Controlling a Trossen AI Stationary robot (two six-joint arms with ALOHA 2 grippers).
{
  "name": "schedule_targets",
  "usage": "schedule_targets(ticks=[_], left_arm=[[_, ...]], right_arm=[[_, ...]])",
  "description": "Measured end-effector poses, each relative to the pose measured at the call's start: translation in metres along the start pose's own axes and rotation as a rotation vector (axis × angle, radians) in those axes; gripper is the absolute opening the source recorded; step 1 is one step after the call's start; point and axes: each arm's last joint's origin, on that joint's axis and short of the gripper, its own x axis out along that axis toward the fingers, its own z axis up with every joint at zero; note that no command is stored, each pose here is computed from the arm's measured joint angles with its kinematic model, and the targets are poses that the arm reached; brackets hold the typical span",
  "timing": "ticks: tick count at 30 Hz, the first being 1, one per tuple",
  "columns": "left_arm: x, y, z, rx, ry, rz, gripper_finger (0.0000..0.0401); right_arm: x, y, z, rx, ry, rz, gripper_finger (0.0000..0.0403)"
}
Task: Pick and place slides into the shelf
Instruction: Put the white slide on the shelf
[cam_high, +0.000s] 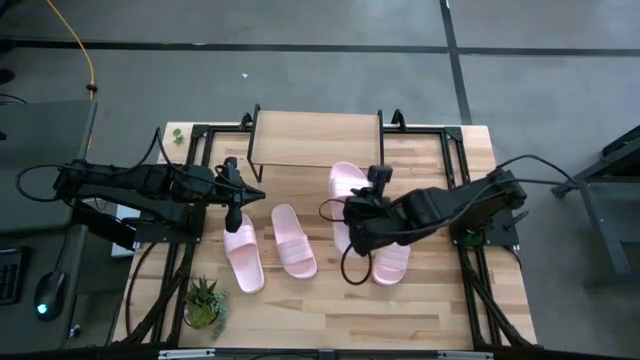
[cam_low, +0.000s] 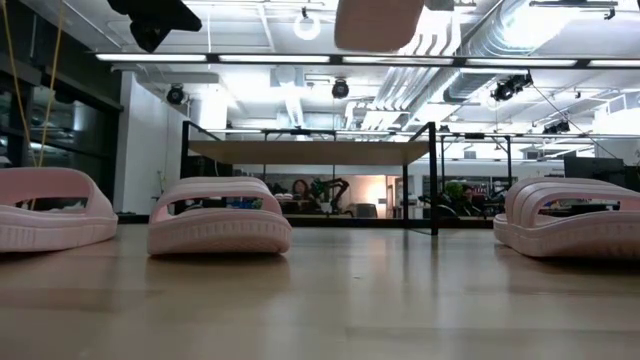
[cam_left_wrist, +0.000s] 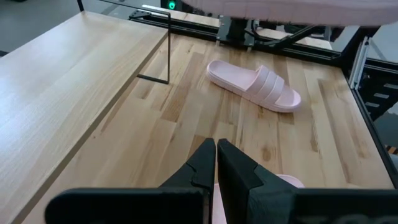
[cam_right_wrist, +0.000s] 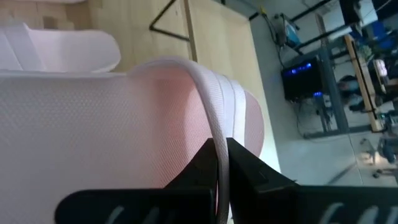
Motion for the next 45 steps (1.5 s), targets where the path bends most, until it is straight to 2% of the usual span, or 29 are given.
schedule_targets(ticks=[6, 12, 21, 28, 36, 45], left_arm=[[0.000, 0.000, 0.000, 0.000, 0.000, 0.000, 0.0008], [0.000, 0.000, 0.000, 0.000, 0.000, 0.000, 0.0008], [0.000, 0.000, 0.000, 0.004, 0.000, 0.000, 0.0008], [0.000, 0.000, 0.000, 0.004, 0.000, 0.000, 0.0008], [0.000, 0.000, 0.000, 0.004, 0.000, 0.000, 0.0008], [0.000, 0.001, 0.000, 0.004, -0.007, 0.023, 0.0008]], right_arm=[[0.001, -0.008, -0.002, -0.040, 0.012, -0.057, 0.0000], [0.020, -0.012, -0.006, -0.104, 0.067, -0.144, 0.0000], [0.061, -0.010, -0.020, -0.157, 0.168, -0.137, 0.0000], [0.074, -0.025, -0.028, -0.121, 0.087, -0.088, 0.0000], [0.084, -0.051, -0.056, -0.059, -0.016, -0.094, 0.0000], [0.100, -0.065, -0.067, -0.083, -0.053, -0.119, 0.0000]])
